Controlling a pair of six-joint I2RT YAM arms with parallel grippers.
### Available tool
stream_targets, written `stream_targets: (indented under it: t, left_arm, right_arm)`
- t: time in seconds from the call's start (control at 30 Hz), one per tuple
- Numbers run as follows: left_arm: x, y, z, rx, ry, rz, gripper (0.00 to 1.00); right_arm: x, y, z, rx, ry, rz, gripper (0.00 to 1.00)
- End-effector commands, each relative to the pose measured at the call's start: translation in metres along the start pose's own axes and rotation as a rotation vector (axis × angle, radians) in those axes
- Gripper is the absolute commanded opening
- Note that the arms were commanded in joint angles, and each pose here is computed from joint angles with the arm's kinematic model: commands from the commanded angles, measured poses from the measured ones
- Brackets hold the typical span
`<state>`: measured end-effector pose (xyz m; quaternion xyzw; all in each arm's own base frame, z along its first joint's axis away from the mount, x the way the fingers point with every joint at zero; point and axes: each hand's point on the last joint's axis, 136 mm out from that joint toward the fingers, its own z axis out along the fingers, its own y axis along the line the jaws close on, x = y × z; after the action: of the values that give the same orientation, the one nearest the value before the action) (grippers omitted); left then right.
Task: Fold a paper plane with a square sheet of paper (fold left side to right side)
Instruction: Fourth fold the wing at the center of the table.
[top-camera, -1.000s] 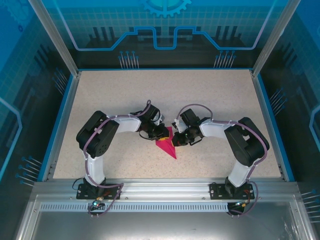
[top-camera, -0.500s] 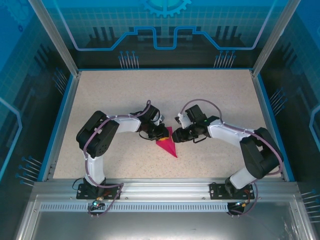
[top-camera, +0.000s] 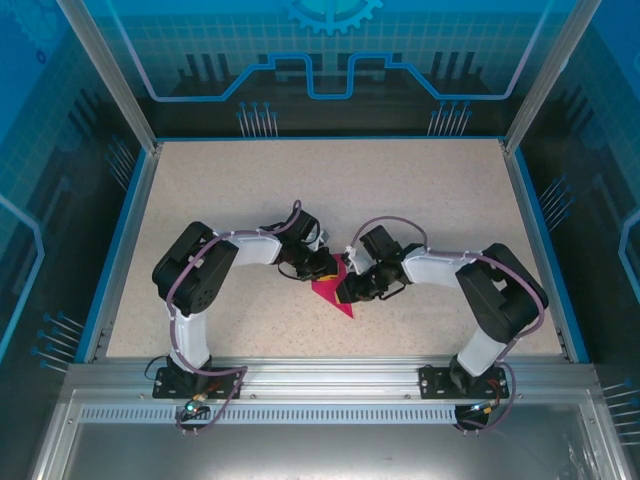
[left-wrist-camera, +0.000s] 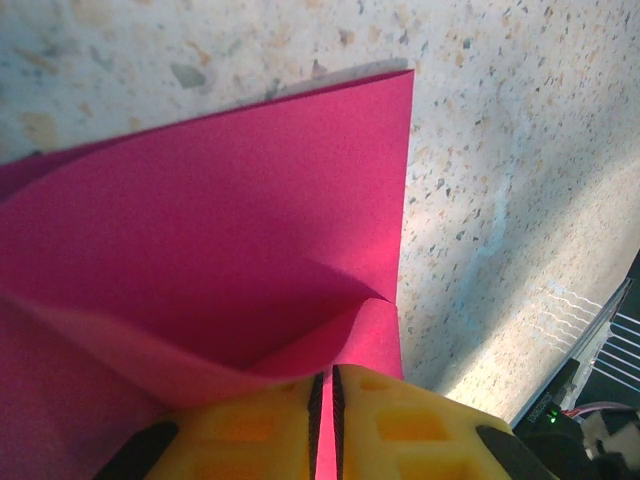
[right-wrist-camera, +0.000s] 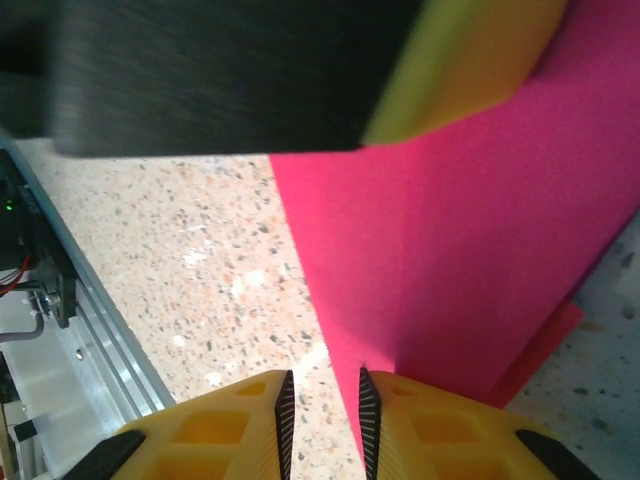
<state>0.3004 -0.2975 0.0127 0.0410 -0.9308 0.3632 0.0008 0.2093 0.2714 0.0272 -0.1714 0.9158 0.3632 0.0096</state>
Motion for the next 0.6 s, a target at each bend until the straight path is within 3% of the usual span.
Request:
stream_targets:
  t: [0.0, 0.57]
  left_arm:
    - [0.015, 0.044, 0.01, -0.143, 0.027, -0.042, 0.15]
    - [0.014, 0.046, 0.011, -0.154, 0.03, -0.044, 0.15]
  right_arm:
    - [0.005, 0.001, 0.006, 0.01, 0.036, 0.009, 0.26]
    - [0.039, -0.019, 0.009, 0.122, 0.157, 0.048, 0.26]
